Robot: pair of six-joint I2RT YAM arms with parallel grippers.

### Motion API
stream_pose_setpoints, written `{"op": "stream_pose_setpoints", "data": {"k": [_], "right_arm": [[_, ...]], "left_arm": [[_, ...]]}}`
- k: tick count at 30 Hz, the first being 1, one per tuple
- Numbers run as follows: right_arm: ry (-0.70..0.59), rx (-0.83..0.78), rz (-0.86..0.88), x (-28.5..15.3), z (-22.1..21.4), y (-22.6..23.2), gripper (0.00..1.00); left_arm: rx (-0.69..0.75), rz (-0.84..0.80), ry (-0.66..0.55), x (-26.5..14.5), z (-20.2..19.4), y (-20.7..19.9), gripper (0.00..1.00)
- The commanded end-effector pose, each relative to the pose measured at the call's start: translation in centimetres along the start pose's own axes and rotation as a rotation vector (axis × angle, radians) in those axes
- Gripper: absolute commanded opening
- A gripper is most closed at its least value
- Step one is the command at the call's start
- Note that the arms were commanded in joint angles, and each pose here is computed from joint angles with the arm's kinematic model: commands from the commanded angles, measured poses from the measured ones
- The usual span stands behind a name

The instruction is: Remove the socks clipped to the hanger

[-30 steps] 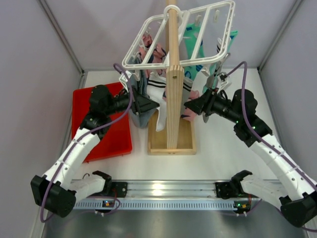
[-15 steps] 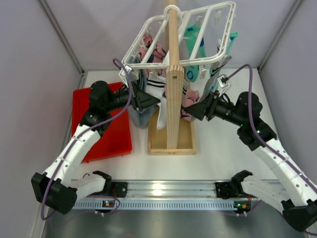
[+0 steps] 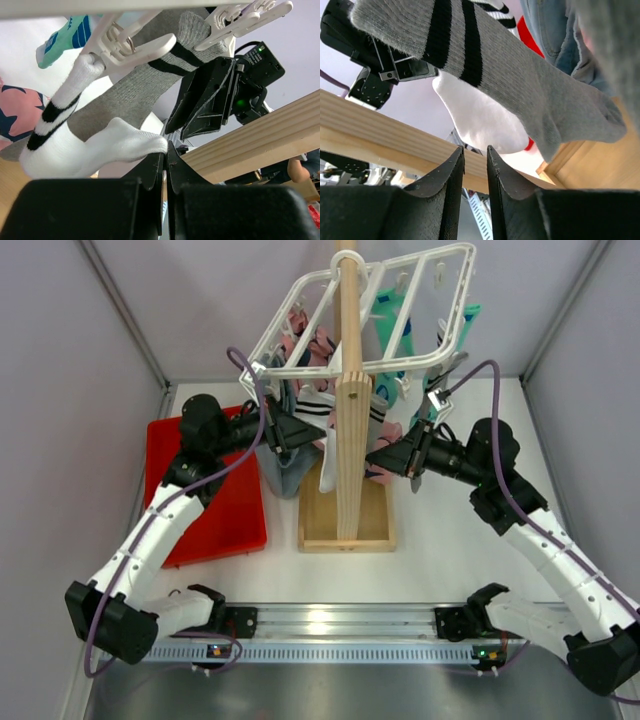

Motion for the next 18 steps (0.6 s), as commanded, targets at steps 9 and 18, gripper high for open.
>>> {"op": "stream_pose_setpoints", "data": {"k": [9, 18], "right_arm": [[-0.053, -0.013, 0.156, 3.2, 2.0, 1.2, 0.37], [-0.019, -0.031, 0.176, 5.7, 2.3, 0.3, 0.65]], "left_arm": [[0.050, -0.041, -0.022, 0.2, 1.0, -0.9, 0.00], [0.048, -0.019, -0.012, 0.0, 0.2, 0.3, 0.00]]}}
Point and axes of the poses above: each gripper's point midway between its finger pads, its own x axis out along the fingers, its own y axis along the line the jaws close on, z = x × y, the point moved 8 cm from there along -x, back along the fingers, and after that the axes turned 7 degrees about -x, right-handed, at the moved point
